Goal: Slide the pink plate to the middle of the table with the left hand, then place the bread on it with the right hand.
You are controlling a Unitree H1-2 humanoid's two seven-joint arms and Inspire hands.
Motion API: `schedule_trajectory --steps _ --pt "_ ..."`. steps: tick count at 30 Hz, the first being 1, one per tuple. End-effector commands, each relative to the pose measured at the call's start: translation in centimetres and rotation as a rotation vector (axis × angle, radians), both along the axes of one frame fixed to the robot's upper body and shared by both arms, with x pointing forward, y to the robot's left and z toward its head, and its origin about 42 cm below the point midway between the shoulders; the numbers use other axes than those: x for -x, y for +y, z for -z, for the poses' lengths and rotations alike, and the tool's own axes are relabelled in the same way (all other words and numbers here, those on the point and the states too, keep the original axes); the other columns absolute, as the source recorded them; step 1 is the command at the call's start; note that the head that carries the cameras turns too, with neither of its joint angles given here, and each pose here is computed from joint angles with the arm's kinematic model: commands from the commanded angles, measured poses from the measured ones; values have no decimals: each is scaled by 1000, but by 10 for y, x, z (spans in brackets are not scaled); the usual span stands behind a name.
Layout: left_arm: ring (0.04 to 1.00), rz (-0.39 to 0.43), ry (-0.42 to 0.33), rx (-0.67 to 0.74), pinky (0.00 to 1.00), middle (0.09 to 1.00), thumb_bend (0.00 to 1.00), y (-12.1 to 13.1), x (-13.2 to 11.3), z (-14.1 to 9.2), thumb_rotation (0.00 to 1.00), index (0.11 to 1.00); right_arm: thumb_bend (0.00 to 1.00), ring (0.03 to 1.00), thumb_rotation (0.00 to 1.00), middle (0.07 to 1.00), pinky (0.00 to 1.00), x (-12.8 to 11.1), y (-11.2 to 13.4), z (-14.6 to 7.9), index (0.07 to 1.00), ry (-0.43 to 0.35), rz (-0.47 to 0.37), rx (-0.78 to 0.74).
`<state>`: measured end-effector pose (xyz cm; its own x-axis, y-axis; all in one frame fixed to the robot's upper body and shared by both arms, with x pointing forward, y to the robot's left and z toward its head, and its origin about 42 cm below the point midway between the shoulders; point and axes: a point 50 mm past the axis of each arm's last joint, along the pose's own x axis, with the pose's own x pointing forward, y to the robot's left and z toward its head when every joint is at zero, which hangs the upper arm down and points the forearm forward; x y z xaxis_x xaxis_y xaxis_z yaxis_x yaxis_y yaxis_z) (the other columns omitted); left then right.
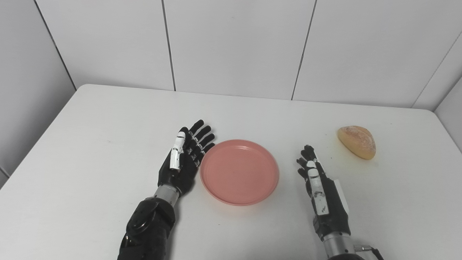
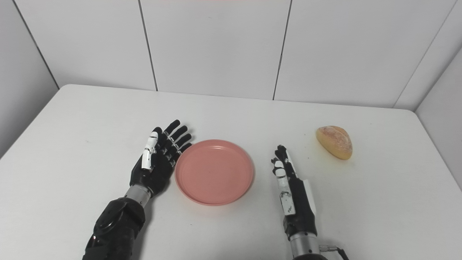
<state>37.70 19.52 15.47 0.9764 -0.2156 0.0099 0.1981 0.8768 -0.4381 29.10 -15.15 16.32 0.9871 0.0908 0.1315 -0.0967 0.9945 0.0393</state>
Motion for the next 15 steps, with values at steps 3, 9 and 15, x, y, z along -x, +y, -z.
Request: schedule_trajectory --steps 3,9,15 --pt "883 0 38 -7 889 886 374 -1 8 14 1000 867 222 926 1000 942 919 -1 3 -19 945 -76 19 23" --pt "883 -13 34 -7 894 885 376 8 9 17 1000 869 268 898 1000 913 888 -5 2 -35 909 -139 69 109" --pt "876 -1 27 -5 876 879 374 11 9 21 1000 869 476 887 1000 894 832 -8 -9 -58 894 -206 136 254"
